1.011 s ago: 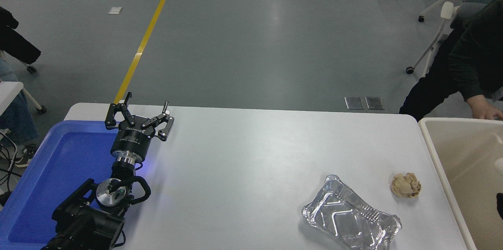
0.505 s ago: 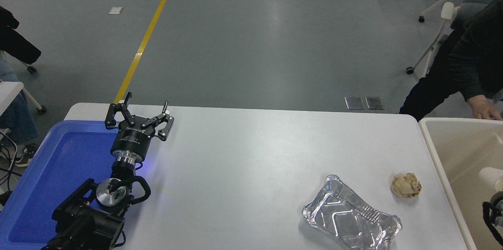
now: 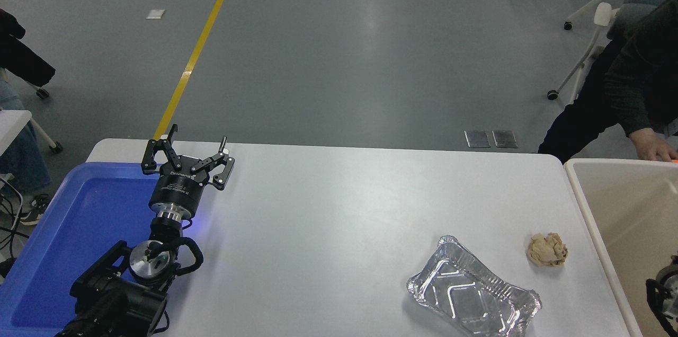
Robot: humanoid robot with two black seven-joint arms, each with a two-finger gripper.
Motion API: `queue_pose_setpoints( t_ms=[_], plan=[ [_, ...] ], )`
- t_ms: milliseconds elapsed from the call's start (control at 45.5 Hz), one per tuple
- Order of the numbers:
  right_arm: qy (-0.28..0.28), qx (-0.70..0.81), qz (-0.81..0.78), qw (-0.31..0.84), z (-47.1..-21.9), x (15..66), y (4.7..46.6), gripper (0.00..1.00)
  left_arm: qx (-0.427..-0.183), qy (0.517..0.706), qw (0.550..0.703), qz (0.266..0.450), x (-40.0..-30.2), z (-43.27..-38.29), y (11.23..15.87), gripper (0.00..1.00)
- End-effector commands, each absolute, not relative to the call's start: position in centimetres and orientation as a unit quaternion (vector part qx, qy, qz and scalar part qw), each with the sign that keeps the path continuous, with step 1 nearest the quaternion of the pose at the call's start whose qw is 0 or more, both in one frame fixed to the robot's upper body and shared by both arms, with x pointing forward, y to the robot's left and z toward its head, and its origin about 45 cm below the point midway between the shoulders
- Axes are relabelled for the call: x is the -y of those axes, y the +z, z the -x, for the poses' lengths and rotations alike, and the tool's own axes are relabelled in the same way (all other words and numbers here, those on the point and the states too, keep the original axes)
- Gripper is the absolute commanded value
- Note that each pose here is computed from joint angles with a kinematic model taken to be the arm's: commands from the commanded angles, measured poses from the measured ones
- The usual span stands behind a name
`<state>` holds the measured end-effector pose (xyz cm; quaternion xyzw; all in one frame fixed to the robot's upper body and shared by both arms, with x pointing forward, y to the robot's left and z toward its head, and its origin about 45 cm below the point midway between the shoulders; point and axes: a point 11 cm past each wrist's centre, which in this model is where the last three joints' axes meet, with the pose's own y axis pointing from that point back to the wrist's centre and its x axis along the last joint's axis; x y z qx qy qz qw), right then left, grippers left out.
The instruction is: Pick up paper cup place in dustbin
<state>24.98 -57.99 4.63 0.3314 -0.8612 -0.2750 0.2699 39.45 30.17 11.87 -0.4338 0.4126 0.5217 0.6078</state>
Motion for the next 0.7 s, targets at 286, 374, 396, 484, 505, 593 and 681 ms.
queue_pose_setpoints(
  t_ms=[286,374,396,484,505,593,681],
  plan=[
    [-0.194,0.864,-0.404,0.229,-33.6,60.5,15.3,1.00,-0.412,0.521,0.608,0.434,-30.15,-39.45,11.90,0.99],
    [-0.175,0.842,-0.449,0.244,-34.7,60.4,18.3,1.00,-0.412,0.521,0.608,0.434,-30.16,-39.45,11.90,0.99],
    [-0.171,0.835,-0.463,0.242,-35.2,60.1,19.3,1.00,-0.412,0.521,0.608,0.434,-30.15,-39.45,11.90,0.99],
    [-0.147,0.810,-0.512,0.244,-36.5,58.6,22.9,1.00,-0.412,0.521,0.608,0.434,-30.15,-39.45,11.90,0.99],
    [-0.140,0.804,-0.523,0.245,-36.8,58.2,23.7,1.00,-0.412,0.522,0.608,0.434,-30.18,-39.44,11.86,0.99],
    [-0.088,0.771,-0.573,0.261,-38.4,55.8,27.3,1.00,-0.412,0.522,0.608,0.434,-30.18,-39.44,11.86,0.99],
    [-0.043,0.739,-0.608,0.288,-38.9,53.9,29.8,1.00,-0.412,0.521,0.608,0.434,-30.15,-39.45,11.90,0.99]
  ],
)
